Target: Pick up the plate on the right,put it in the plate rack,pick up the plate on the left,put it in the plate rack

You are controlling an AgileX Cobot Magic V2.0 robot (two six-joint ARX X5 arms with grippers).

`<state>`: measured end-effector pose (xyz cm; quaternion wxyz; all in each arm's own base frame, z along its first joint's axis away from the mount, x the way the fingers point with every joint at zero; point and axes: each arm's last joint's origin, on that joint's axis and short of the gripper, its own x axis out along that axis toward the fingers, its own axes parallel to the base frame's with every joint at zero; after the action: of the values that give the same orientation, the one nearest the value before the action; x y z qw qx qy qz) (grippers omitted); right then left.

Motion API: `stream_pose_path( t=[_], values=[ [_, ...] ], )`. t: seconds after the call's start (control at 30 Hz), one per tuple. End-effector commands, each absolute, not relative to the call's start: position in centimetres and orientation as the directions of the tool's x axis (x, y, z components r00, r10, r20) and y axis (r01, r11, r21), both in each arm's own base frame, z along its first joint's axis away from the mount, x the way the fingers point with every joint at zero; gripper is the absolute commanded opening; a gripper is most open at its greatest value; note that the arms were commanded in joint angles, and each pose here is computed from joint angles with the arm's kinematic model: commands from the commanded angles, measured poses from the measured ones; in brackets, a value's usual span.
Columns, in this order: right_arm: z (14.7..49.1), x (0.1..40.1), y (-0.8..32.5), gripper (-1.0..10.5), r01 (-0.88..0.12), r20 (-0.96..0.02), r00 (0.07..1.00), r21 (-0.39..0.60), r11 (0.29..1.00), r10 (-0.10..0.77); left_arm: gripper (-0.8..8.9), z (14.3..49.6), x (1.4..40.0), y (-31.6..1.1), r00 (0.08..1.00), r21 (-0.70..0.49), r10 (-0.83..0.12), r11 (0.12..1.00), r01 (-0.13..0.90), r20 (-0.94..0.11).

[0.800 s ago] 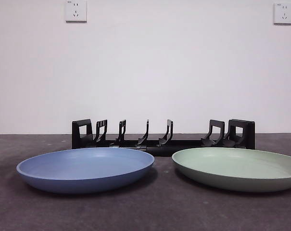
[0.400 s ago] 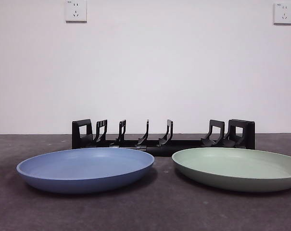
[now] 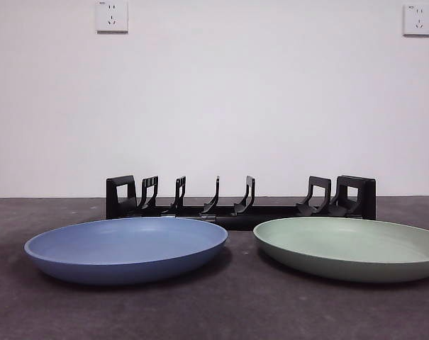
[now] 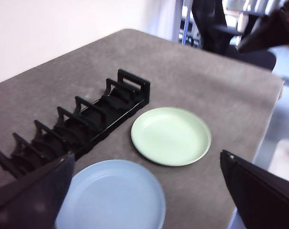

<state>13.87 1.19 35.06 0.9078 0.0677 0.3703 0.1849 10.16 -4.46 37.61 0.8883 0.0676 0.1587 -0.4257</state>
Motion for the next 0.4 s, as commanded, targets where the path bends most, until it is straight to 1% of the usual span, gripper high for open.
stream_pose_path(
  t=[0.03, 0.13, 0.27, 0.4],
  values=[
    [33.9, 16.1, 1.2, 5.0, -0.249, -0.706, 0.599, 0.284, 0.926, 0.378, 6.74, 37.5, 10.6, -5.1, 0.570, 0.092, -0.737, 0.580, 0.809, -0.362],
    [32.4, 18.3, 1.2, 5.0, -0.211, -0.767, 0.531, 0.293, 0.933, 0.361, 6.74, 37.2, 11.1, -5.9, 0.558, 0.138, -0.730, 0.553, 0.822, -0.395],
    [30.2, 21.0, 1.1, 5.0, -0.163, -0.835, 0.437, 0.293, 0.942, 0.335, 6.74, 36.6, 11.8, -7.1, 0.569, 0.207, -0.686, 0.540, 0.816, -0.454],
    [27.9, 23.3, 1.0, 5.0, -0.123, -0.885, 0.354, 0.278, 0.953, 0.304, 6.74, 36.0, 12.3, -8.7, 0.566, 0.293, -0.648, 0.489, 0.822, -0.509]
  ],
)
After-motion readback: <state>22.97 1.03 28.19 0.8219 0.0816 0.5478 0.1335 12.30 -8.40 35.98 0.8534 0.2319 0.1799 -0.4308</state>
